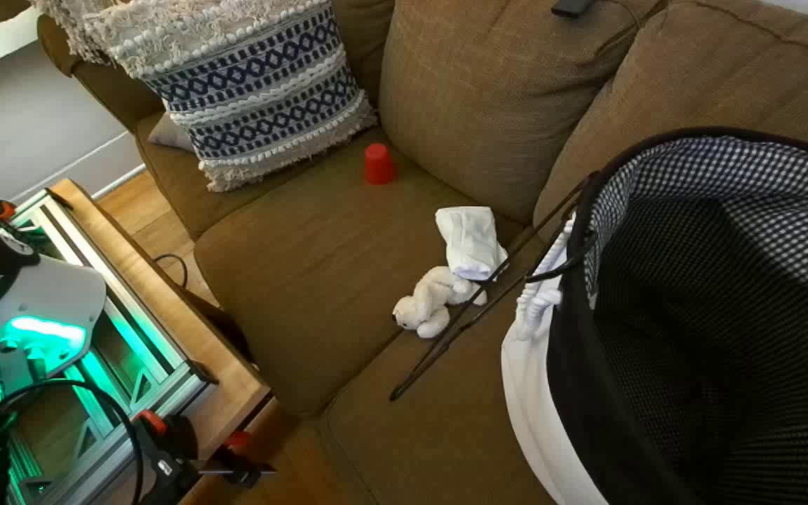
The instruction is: Pick up the white toy and put it on the top middle brown cushion on the couch
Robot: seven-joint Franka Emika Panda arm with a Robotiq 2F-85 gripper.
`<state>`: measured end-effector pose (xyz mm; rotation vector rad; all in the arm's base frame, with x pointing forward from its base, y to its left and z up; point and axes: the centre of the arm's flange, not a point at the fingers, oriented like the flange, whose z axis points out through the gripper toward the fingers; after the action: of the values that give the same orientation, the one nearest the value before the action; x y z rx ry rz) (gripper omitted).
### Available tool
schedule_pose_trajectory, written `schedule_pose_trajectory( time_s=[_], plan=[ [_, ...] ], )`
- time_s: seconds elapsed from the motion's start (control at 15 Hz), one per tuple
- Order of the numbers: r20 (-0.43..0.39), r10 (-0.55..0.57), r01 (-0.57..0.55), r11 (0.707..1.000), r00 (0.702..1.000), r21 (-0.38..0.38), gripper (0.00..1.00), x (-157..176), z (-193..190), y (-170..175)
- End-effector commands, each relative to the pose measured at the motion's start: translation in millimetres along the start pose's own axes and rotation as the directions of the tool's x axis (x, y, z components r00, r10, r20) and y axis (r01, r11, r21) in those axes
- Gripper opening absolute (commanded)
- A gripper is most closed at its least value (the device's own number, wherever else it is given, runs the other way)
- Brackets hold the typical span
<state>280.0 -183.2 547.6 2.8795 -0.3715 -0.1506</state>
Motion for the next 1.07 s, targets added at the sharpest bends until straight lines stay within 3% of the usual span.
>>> schedule_pose_trajectory(
  time_s=[0.0, 0.2, 0.53, 0.8, 0.93, 1.0],
  plan=[
    [0.0, 0.0, 0.0, 1.0, 1.0, 0.0, 1.0, 0.0, 0.0, 0.0],
    [-0.061, 0.063, -0.064, 0.998, 0.996, -0.023, 1.0, 11.1, 4.7, -2.9],
    [-0.073, 0.101, -0.105, 0.994, 0.992, -0.044, 1.0, 96.4, 49.3, 3.7],
    [0.042, 0.067, -0.065, 0.996, 0.997, -0.054, 1.0, 153.5, 113.2, -9.4],
    [0.145, 0.037, -0.03, 0.998, 0.989, -0.05, 1.0, 171.9, 149.2, -19.7],
    [0.069, 0.04, -0.037, 0.998, 0.997, -0.047, 1.0, 137.1, 128.4, -21.2]
  ],
)
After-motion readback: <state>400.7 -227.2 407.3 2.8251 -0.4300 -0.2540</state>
